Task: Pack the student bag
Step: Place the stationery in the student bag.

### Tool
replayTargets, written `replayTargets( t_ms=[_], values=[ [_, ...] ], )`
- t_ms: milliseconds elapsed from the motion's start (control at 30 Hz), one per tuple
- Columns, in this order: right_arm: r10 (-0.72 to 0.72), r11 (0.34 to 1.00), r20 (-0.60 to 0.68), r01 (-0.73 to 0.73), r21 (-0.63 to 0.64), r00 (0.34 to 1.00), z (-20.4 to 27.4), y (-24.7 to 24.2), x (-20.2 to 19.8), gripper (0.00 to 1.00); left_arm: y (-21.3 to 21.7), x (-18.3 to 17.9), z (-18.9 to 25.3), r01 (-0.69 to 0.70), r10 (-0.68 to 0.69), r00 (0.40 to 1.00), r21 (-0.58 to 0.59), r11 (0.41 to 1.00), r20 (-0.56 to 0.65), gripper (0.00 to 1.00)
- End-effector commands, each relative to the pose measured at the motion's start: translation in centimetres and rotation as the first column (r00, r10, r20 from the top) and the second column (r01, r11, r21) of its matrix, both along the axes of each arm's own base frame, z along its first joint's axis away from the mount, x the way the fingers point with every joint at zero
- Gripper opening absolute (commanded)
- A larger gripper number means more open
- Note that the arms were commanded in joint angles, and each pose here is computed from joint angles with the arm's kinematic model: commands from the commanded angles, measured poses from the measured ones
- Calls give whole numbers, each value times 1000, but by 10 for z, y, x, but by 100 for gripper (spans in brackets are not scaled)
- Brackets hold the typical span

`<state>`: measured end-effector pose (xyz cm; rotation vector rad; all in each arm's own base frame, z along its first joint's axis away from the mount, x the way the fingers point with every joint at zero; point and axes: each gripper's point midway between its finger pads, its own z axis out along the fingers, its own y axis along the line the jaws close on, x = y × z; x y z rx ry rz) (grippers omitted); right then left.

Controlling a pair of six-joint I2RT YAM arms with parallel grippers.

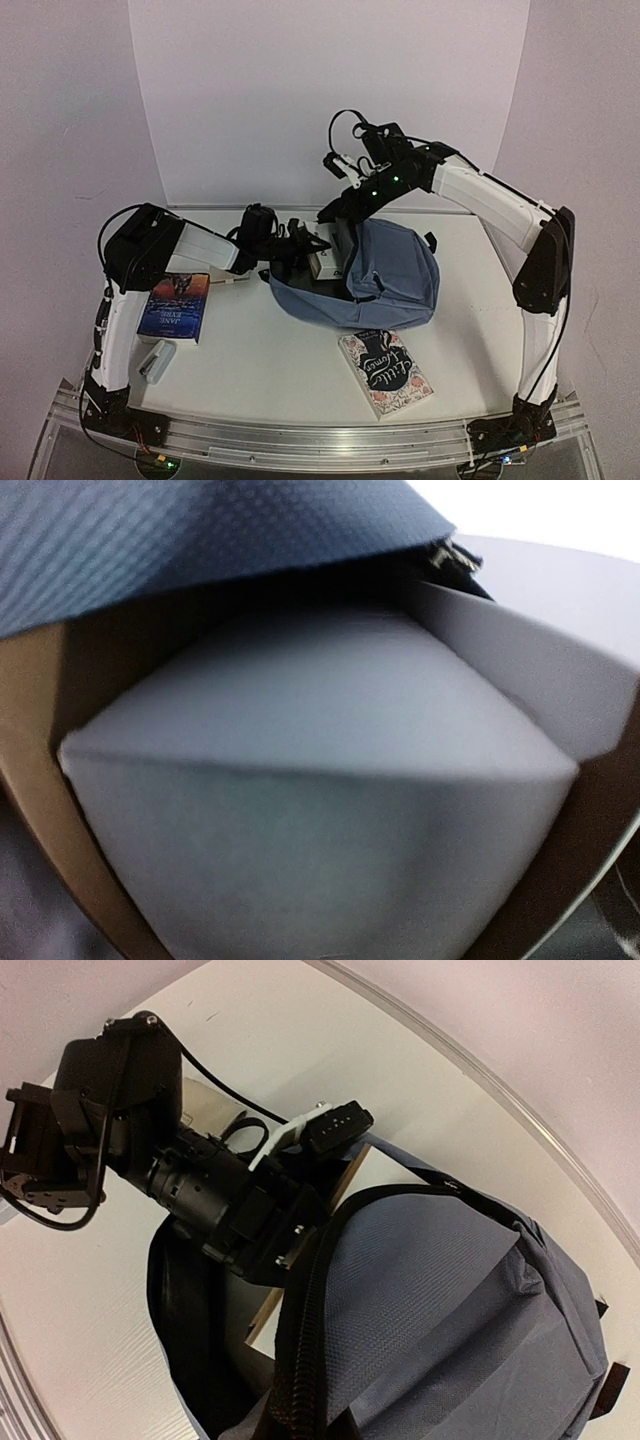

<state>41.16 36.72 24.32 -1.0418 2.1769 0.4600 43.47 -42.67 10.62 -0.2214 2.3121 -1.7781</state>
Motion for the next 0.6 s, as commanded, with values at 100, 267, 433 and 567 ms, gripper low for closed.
replayTargets(
  t_ms=[100,267,433,567],
  values=[
    [40,995,134,-51,81,990,61,-5,-8,0,-2,-41,54,222,-221,972,-11,975,85,7],
    [62,990,115,-75,118,991,64,3,-11,0,-14,-52,45,305,-303,952,-60,950,53,8],
    [85,984,92,-98,146,992,62,12,-11,0,-31,-47,44,319,-315,947,-83,944,56,12],
    [92,982,79,-104,159,993,61,17,-9,0,-47,-37,33,301,-300,954,-74,951,27,13]
  ],
)
